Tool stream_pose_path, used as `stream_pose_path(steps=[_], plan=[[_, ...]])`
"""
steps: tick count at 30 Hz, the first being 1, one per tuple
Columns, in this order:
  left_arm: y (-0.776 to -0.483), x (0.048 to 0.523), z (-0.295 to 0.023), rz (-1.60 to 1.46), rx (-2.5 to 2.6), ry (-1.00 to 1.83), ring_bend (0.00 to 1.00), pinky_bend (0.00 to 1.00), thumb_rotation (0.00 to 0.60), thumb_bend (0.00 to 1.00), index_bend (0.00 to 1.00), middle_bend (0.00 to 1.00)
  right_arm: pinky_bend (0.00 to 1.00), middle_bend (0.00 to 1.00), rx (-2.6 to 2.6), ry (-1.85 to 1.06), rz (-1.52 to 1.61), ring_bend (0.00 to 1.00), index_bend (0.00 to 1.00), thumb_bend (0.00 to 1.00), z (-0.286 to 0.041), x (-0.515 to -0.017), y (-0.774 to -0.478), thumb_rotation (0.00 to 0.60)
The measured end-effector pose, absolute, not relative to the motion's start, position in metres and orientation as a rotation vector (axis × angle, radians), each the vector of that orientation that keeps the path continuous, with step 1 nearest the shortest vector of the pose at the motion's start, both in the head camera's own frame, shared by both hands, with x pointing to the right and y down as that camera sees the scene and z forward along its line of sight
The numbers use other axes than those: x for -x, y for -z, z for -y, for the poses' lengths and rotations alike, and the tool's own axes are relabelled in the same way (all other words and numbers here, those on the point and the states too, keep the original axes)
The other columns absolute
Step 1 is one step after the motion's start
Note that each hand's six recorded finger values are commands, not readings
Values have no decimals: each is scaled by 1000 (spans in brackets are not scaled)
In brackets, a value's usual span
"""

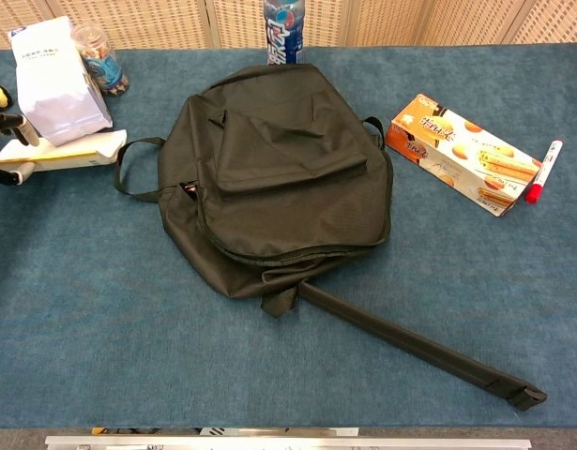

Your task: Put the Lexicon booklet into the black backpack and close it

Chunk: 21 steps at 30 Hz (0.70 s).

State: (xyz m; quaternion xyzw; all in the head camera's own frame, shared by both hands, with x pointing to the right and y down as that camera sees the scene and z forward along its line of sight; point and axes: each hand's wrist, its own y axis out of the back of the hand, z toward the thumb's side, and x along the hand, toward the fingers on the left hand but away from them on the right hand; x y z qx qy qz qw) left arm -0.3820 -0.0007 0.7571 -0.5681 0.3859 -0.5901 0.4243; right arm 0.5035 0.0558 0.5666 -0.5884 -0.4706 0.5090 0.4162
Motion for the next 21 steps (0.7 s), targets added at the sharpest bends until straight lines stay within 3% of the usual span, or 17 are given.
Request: stream_pose_path(steps=[12, 21], plan=[[-762, 388, 0, -848, 1329, 1568, 304, 233, 600, 345, 423, 401, 32, 206, 1476, -1278, 1193, 49, 149, 306, -56, -506, -567, 600], [-759, 383, 3, -922, 1329, 1539, 378, 271, 600, 346, 598, 488, 32, 206, 1472, -1277, 1202, 50, 149, 307, -57, -509, -566, 600]])
